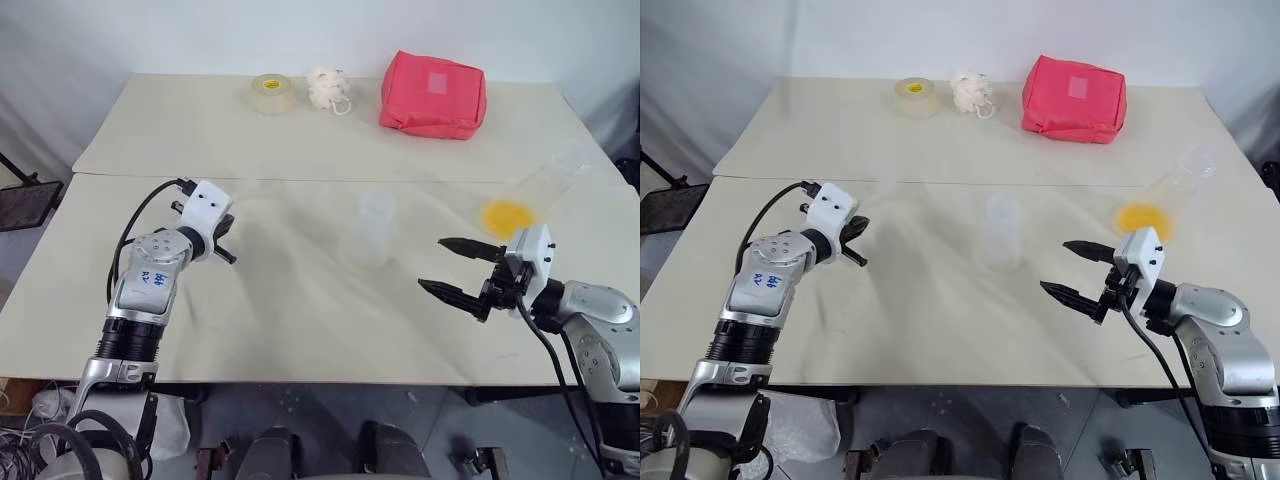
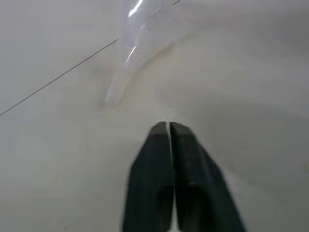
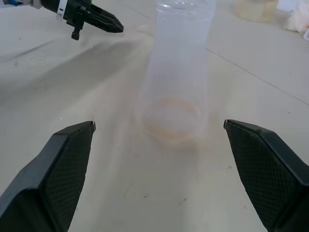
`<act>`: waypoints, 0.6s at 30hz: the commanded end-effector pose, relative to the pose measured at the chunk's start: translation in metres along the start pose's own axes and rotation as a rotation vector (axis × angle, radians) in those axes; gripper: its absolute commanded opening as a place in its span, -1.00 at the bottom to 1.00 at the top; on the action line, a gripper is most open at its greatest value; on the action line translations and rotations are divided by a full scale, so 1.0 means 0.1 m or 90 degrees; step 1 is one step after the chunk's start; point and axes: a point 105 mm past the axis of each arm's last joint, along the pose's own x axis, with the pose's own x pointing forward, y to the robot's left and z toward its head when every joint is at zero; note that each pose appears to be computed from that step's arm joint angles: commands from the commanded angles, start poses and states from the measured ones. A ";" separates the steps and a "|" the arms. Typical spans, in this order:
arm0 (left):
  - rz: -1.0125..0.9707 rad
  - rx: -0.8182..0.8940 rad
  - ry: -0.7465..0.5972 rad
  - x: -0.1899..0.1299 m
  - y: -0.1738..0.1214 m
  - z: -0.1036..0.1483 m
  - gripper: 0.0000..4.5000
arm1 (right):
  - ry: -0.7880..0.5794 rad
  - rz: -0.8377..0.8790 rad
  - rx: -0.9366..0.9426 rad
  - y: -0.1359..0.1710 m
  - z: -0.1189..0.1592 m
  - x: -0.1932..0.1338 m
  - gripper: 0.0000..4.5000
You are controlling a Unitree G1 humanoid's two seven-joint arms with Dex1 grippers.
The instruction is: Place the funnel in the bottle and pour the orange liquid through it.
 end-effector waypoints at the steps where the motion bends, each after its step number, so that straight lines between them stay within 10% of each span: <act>1: 0.016 0.007 -0.034 -0.14 0.09 0.15 -0.99 | -0.009 0.001 -0.015 -0.02 0.06 -0.02 1.00; 11: 0.013 -0.219 -0.172 -0.19 0.12 0.44 -0.99 | -0.008 0.003 -0.016 -0.04 0.06 0.01 1.00; 18: 0.059 -0.233 -0.159 -0.11 0.20 0.40 -0.05 | -0.004 0.001 -0.017 -0.04 0.06 0.00 1.00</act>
